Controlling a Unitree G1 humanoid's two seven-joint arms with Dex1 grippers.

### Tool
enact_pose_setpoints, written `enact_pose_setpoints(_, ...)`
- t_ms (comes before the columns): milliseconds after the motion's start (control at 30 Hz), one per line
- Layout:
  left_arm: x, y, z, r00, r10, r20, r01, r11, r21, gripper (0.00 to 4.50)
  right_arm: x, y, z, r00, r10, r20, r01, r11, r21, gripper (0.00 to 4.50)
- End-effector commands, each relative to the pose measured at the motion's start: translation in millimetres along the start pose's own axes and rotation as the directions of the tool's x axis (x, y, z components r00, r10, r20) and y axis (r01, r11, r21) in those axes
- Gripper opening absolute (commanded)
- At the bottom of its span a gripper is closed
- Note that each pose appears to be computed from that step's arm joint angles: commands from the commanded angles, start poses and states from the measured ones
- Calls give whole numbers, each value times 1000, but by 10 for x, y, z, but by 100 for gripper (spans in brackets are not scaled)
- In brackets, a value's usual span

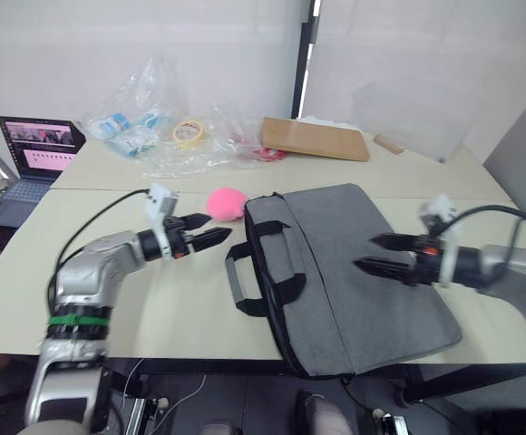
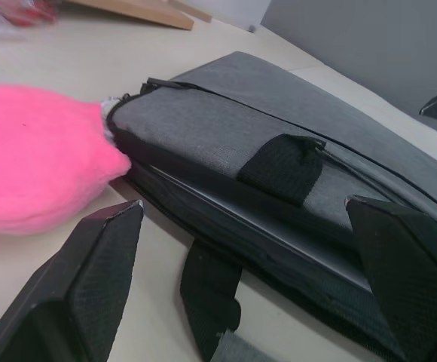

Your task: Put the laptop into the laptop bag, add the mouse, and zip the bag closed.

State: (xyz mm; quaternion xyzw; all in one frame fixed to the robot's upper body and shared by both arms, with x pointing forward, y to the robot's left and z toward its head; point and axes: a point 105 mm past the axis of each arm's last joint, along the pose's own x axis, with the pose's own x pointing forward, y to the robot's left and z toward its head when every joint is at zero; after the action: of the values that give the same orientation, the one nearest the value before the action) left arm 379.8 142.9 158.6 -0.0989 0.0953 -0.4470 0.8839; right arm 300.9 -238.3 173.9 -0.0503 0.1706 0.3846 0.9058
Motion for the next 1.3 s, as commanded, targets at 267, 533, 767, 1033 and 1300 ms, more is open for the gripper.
enact_pose_setpoints(267, 577, 98, -20, 1000, 15, -25, -17, 998, -60, 450, -708, -348, -340, 981, -187, -44, 190, 980, 66, 449)
enact_pose_setpoints(533, 779, 46, -15, 1000, -12, -5, 12, 996, -93, 371, -1033, -313, -517, 974, -200, -108, 221, 946, 236, 450)
enact_pose_setpoints(767, 796, 30, 58, 999, -23, 41, 27, 996, -90, 132, -1150, -210, -725, 969, -164, -184, 222, 902, 369, 450)
enact_pose_setpoints(1033, 726, 46, 28, 998, -11, 54, 16, 996, -84, 4, -1097, -42, -851, 974, -95, -204, 184, 859, 478, 450)
enact_pose_setpoints(1300, 728, 2, -35, 999, -5, 52, 9, 997, -76, 4, -1013, 19, -913, 971, -54, -232, 170, 841, 513, 450)
